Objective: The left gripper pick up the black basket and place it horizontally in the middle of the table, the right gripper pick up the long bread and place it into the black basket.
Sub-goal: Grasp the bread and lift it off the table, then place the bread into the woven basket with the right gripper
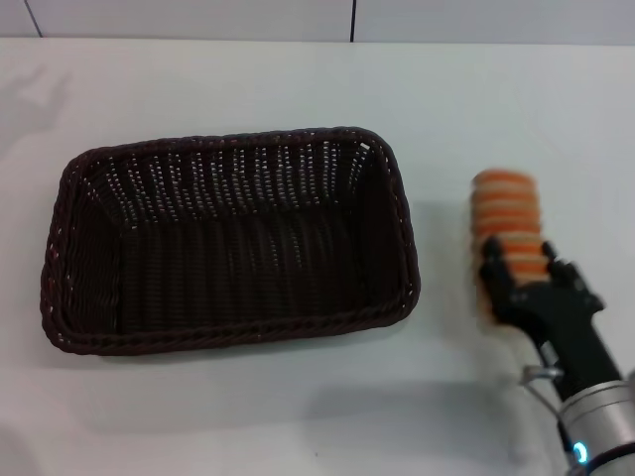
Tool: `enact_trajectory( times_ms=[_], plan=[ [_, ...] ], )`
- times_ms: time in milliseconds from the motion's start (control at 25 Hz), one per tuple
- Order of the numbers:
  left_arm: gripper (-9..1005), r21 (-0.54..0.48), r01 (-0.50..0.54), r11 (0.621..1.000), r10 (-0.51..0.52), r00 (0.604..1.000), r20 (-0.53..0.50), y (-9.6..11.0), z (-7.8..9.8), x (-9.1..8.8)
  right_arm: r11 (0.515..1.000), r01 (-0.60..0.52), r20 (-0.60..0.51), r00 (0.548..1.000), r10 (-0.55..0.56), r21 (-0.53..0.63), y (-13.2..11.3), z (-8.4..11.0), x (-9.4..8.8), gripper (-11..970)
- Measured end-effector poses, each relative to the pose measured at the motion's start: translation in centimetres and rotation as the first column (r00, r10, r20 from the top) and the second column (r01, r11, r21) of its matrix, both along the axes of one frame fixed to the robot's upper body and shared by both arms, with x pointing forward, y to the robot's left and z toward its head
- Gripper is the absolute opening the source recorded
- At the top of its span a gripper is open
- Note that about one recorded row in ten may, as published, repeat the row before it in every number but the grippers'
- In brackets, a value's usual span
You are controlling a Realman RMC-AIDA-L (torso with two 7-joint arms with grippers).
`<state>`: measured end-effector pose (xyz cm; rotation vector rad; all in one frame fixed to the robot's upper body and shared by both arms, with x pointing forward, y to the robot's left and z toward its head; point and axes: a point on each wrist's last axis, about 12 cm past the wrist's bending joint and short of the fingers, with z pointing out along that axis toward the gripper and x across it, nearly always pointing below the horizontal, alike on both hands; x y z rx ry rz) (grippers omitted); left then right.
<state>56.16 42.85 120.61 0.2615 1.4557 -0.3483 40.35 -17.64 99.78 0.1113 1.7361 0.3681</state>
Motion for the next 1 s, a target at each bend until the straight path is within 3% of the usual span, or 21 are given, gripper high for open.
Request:
enact_trajectory(
  times_ms=[160,280,440,560,760,1000],
  plan=[
    [374,-0.004,0.002,1.0,-0.002,1.0,0.005,0.0,0.1,-0.1,1.0,0.003,0.2,0.98,-0.005,0.01,-0.2,2.3,-0.6,636],
    [374,-0.007,0.005,1.0,-0.005,1.0,0.008,0.0,0.1,-0.1,0.997,-0.068,0.372,0.927,0.052,0.031,0.8,4.4,-1.9,607],
    [374,-0.011,0.006,1.0,-0.006,1.0,0.013,0.0,0.2,-0.1,0.977,-0.21,0.492,0.855,0.165,0.038,3.0,6.1,-2.7,567],
    [374,-0.01,0.007,1.0,-0.007,1.0,0.017,0.0,0.4,-0.1,0.954,-0.299,0.495,0.83,0.256,0.008,4.6,6.3,-2.1,549],
    [374,-0.012,0.007,1.0,-0.007,1.0,0.022,0.0,0.4,-0.2,0.917,-0.398,0.354,0.861,0.365,0.024,6.2,5.4,1.2,530],
    [374,-0.016,0.002,1.0,-0.001,1.0,0.025,0.2,0.4,-0.4,0.887,-0.461,0.302,0.849,0.434,0.023,6.9,5.4,2.4,487]
  ],
)
